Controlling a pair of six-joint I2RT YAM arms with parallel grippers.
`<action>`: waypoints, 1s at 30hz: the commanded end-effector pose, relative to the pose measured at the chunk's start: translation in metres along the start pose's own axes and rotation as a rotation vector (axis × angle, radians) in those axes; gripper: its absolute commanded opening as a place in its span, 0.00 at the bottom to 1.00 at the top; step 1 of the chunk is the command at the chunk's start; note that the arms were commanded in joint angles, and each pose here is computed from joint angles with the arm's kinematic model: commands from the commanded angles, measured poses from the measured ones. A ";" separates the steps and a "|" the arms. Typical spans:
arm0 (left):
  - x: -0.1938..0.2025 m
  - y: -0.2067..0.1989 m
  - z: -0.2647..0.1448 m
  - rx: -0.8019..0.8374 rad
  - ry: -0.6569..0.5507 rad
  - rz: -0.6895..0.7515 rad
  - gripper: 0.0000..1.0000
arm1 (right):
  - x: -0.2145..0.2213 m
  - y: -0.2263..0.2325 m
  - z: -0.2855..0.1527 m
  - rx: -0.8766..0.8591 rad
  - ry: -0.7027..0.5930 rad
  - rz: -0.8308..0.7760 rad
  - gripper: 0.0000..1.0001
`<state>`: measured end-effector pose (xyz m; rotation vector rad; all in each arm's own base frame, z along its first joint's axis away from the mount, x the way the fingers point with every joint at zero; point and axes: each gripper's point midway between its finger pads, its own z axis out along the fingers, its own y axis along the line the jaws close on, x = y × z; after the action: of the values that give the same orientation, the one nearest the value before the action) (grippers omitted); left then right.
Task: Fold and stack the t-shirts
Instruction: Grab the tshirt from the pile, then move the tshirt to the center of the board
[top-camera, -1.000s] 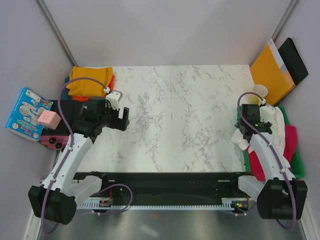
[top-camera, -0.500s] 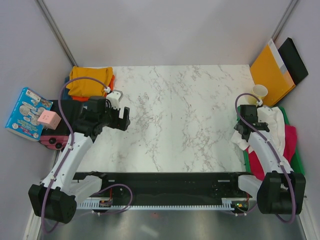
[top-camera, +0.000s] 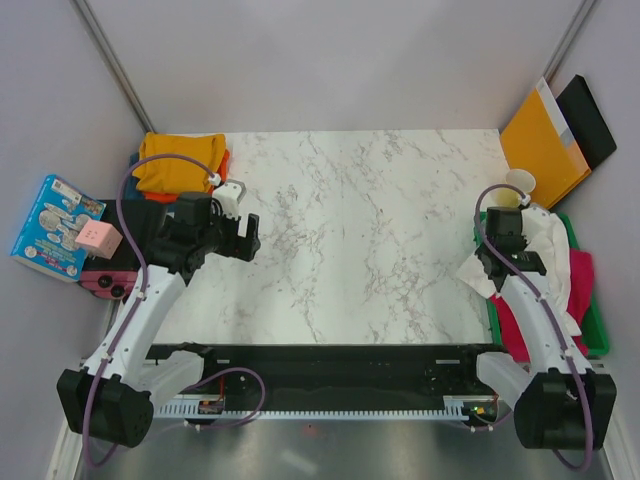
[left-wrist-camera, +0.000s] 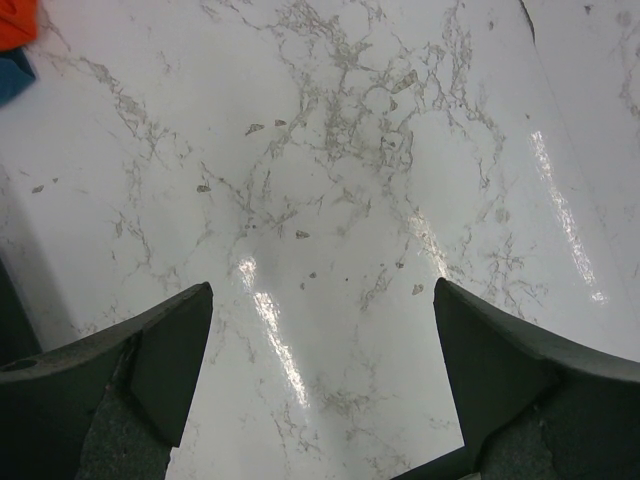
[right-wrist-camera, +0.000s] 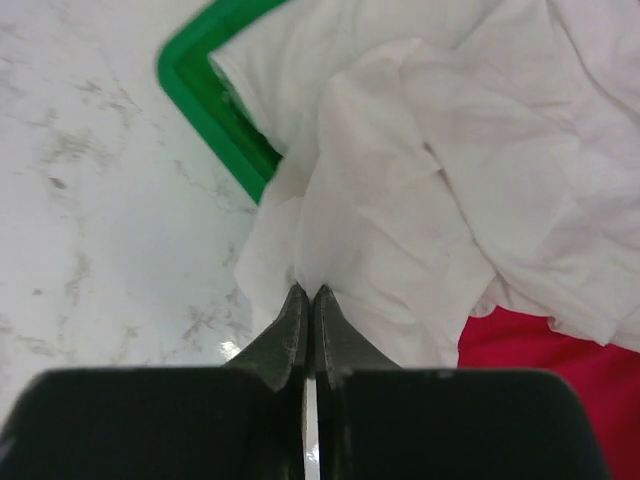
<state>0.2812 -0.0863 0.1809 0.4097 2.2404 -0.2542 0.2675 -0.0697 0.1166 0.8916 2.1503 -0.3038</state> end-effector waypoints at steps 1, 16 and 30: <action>-0.015 -0.001 -0.004 0.004 -0.051 -0.022 0.98 | -0.071 0.060 -0.057 -0.282 -0.189 0.016 0.00; -0.037 -0.014 -0.013 0.070 -0.097 -0.021 0.96 | -0.098 0.290 -0.276 -0.850 -0.252 -0.318 0.00; -0.046 -0.007 -0.016 0.029 -0.137 -0.043 0.99 | 0.036 0.373 -0.295 -0.929 -0.121 -0.530 0.00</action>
<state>0.2874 -0.0985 0.2104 0.4020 2.1732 -0.3295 0.3402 0.3481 0.3527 -0.2284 1.9852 0.3657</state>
